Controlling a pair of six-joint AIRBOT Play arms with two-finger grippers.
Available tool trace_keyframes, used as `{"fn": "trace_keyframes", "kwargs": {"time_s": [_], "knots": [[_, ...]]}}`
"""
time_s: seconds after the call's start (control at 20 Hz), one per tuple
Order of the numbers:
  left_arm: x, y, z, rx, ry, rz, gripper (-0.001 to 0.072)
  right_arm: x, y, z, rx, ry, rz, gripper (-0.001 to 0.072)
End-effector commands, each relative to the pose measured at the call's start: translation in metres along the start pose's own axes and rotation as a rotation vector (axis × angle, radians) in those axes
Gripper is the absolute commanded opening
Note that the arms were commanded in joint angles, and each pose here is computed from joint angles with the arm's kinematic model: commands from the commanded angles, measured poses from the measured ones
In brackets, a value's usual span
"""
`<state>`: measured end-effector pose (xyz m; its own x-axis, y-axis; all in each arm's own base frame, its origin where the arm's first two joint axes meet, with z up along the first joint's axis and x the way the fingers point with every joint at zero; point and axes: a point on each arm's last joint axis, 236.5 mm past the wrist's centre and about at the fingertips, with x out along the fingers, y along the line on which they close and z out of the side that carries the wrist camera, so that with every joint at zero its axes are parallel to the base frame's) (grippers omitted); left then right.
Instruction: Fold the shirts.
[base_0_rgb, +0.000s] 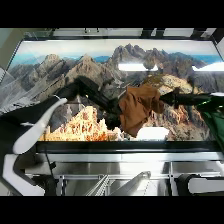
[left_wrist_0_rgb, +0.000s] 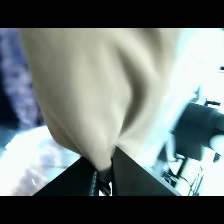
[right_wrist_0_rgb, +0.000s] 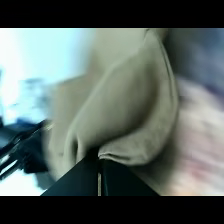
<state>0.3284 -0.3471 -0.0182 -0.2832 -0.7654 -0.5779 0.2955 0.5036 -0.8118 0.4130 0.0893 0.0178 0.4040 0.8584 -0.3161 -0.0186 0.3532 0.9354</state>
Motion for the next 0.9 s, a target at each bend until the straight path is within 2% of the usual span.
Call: {"fn": "trace_keyframes", "kwargs": {"time_s": [0.0,0.1,0.2,0.35,0.45,0.55,0.65,0.85], "knots": [[-0.105,-0.084,0.000,0.211,-0.099,-0.018,0.0021,-0.070,0.181,0.010,-0.369,-0.213,0.337,0.0020],[-0.178,-0.148,-0.013,0.389,-0.233,0.028,0.0021,-0.126,0.272,-0.016,-0.632,-0.407,0.347,0.0020],[-0.237,-0.210,-0.037,0.557,-0.393,0.097,0.0026,-0.165,0.330,-0.049,-0.853,-0.620,0.232,0.0019],[-0.289,-0.279,-0.076,0.745,-0.561,0.179,0.0027,-0.211,0.394,-0.101,-1.107,-0.953,0.070,0.0020],[-0.305,-0.302,-0.096,0.811,-0.626,0.217,0.0029,-0.230,0.417,-0.131,-1.224,-1.114,-0.023,0.0019],[-0.309,-0.297,-0.100,0.795,-0.651,0.252,0.0029,-0.230,0.418,-0.141,-1.263,-1.137,-0.073,0.0020],[-0.297,-0.275,-0.092,0.720,-0.634,0.231,0.0029,-0.224,0.407,-0.130,-1.234,-1.085,-0.069,0.0019],[-0.257,-0.182,-0.038,0.449,-0.583,0.169,0.0029,-0.206,0.343,-0.064,-1.028,-0.900,-0.053,0.0020]]}}
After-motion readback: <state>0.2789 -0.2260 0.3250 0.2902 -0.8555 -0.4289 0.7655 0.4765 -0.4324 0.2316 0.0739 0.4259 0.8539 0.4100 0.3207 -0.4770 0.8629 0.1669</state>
